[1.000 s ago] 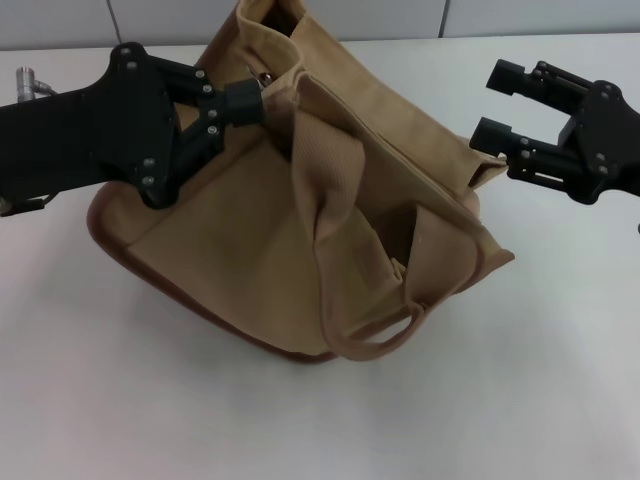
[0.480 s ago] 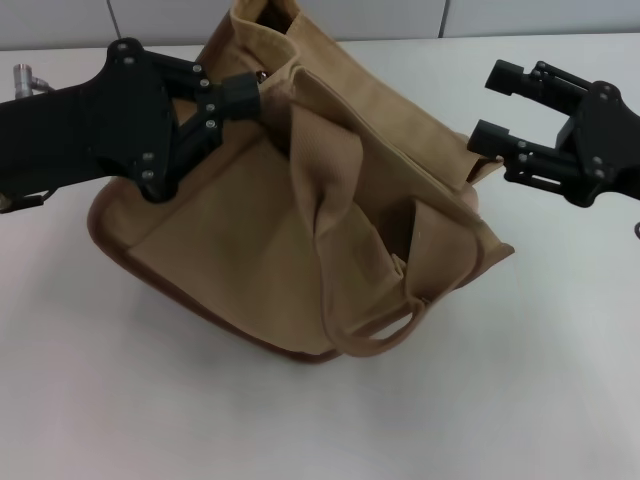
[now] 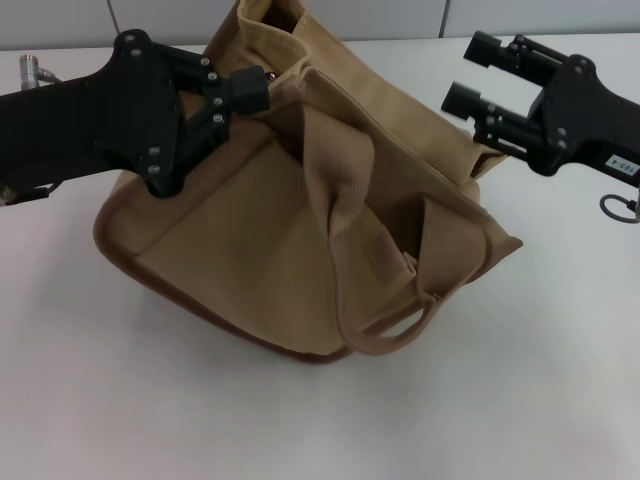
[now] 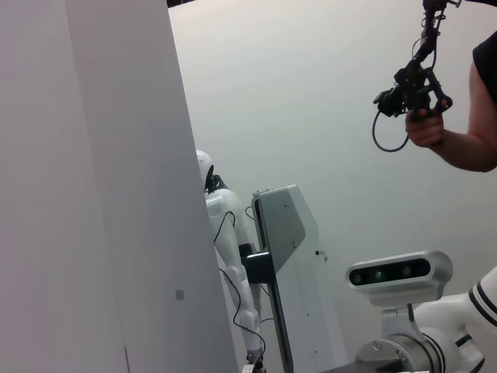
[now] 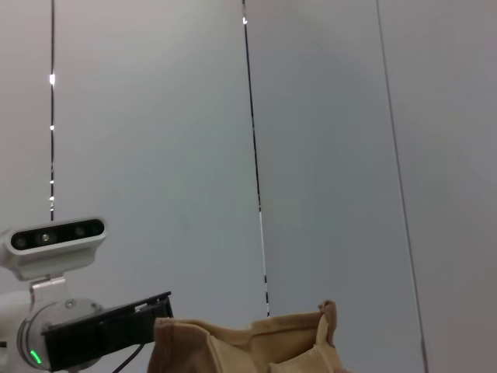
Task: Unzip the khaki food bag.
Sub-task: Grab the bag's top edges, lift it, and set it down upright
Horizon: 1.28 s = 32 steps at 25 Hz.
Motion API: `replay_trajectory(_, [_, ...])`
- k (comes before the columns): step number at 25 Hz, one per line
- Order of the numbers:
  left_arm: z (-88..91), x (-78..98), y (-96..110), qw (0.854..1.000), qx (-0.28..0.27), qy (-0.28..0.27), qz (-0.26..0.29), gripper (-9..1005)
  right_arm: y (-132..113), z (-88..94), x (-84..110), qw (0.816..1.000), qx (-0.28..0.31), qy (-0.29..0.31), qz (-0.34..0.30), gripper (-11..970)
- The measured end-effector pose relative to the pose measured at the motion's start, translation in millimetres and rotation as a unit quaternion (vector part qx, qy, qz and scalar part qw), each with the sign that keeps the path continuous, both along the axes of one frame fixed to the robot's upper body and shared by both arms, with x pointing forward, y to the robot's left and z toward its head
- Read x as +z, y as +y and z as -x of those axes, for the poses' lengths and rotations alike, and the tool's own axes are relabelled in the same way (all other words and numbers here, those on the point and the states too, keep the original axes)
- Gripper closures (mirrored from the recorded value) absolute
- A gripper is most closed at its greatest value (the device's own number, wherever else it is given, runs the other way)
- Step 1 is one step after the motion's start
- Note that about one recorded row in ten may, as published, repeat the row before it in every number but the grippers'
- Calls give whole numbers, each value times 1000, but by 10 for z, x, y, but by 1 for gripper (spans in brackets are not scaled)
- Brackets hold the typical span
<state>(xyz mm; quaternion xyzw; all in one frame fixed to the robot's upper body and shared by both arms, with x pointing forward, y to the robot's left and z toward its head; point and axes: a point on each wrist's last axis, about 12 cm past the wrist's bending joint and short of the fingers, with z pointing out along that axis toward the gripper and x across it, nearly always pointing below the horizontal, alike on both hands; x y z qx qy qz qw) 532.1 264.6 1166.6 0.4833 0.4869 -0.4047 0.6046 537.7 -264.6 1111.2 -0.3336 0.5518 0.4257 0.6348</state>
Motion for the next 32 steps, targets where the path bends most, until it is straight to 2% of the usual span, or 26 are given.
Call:
replay_trajectory(11, [19,-27,26,1000,7,5,1,973,70,-60,0,1000,7,-1,13,417])
replay_trajectory(18, [19,-39,34,1000,11,6,1,970,181,-118,-11,999,21,4,32,425])
replay_trajectory(23, [77,-255,166,998,59,26,4,968,85,-53,-18,1000,1,7,3,425])
replay_trajectory(27, [218,-498,352,992,119,46,4,966,-59,45,-28,999,-28,4,-29,425])
replay_trajectory(30, [363,-624,539,984,165,59,14,964,-112,103,-38,999,-32,4,-36,425])
replay_trajectory(32, [398,-643,581,983,175,62,17,963,-122,118,-42,999,-32,6,-39,425])
